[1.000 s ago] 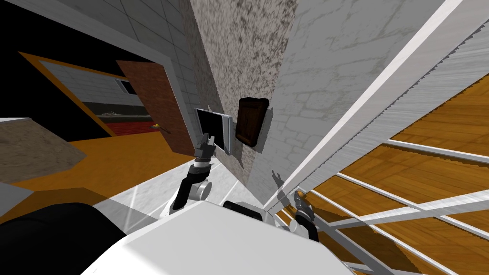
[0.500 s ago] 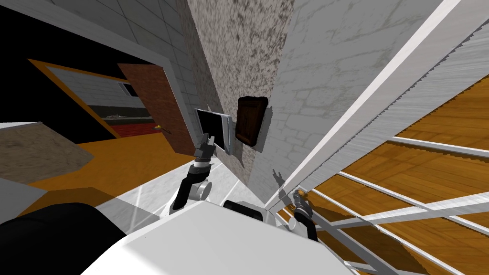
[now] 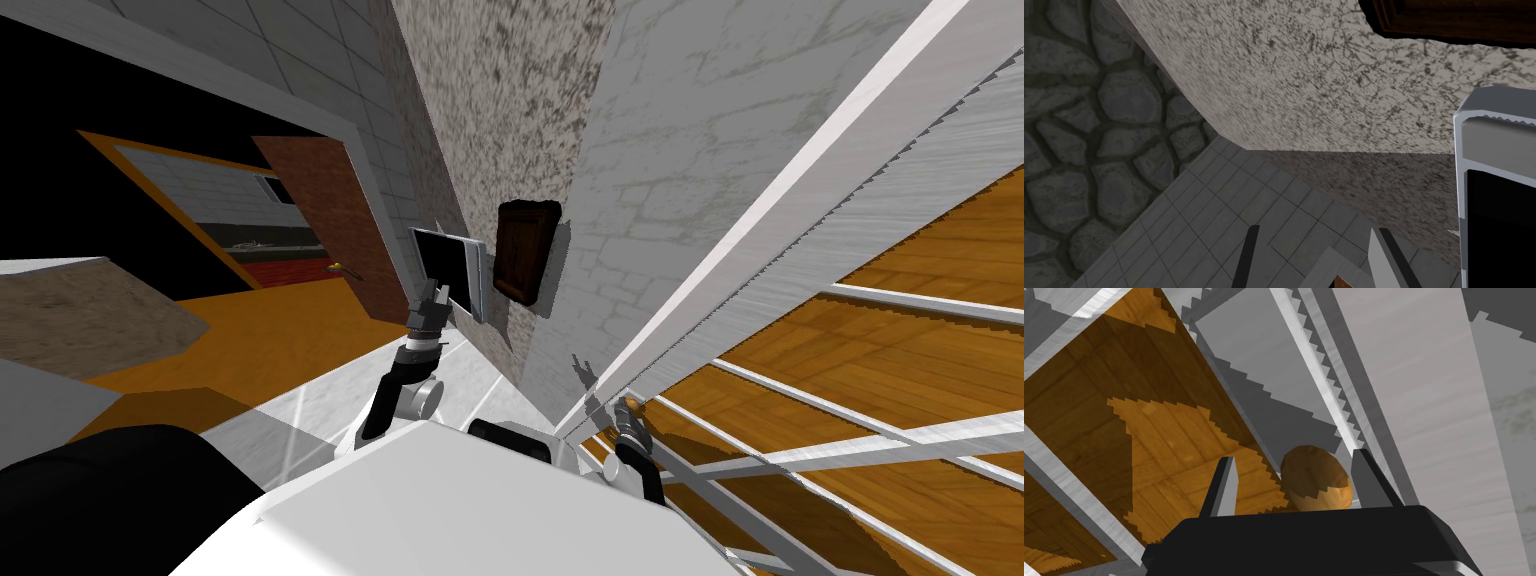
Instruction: Pull the door open
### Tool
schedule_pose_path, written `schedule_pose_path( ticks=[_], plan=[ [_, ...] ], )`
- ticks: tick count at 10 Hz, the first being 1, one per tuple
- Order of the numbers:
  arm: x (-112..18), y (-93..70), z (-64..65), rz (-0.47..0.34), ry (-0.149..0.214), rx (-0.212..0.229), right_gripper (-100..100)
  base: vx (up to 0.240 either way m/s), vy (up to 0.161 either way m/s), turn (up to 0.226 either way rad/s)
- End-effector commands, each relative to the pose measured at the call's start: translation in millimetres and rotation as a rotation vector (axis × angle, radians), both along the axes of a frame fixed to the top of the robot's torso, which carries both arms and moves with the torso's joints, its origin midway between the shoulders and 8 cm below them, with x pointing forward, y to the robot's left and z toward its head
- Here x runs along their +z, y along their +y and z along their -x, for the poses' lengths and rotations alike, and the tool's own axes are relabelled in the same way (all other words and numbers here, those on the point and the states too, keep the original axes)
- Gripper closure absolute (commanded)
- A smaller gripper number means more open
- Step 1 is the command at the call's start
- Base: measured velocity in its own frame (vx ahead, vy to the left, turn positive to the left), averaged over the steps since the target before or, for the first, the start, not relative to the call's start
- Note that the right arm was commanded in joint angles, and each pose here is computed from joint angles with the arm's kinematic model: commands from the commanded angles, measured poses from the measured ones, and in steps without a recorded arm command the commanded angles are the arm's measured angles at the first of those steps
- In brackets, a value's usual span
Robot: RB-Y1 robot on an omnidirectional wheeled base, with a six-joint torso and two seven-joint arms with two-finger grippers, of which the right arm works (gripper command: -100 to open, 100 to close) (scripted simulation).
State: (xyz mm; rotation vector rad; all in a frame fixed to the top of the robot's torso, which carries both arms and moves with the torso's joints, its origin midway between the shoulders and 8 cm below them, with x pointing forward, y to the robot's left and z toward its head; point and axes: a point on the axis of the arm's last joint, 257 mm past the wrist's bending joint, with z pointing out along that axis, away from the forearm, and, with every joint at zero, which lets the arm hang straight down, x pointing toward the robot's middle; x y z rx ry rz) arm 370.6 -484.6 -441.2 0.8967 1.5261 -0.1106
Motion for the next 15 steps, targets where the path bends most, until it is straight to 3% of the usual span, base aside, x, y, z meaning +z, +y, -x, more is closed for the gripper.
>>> schedule_pose_path(
  ticks=[1,15],
  plan=[
    [-9.4,-10.0,12.6,-0.017,0.013,-0.02,100,-0.012,0.004,-0.005],
    [-2.2,-6.8,5.7,-0.29,-0.212,-0.067,100,-0.023,-0.002,0.025]
  ],
)
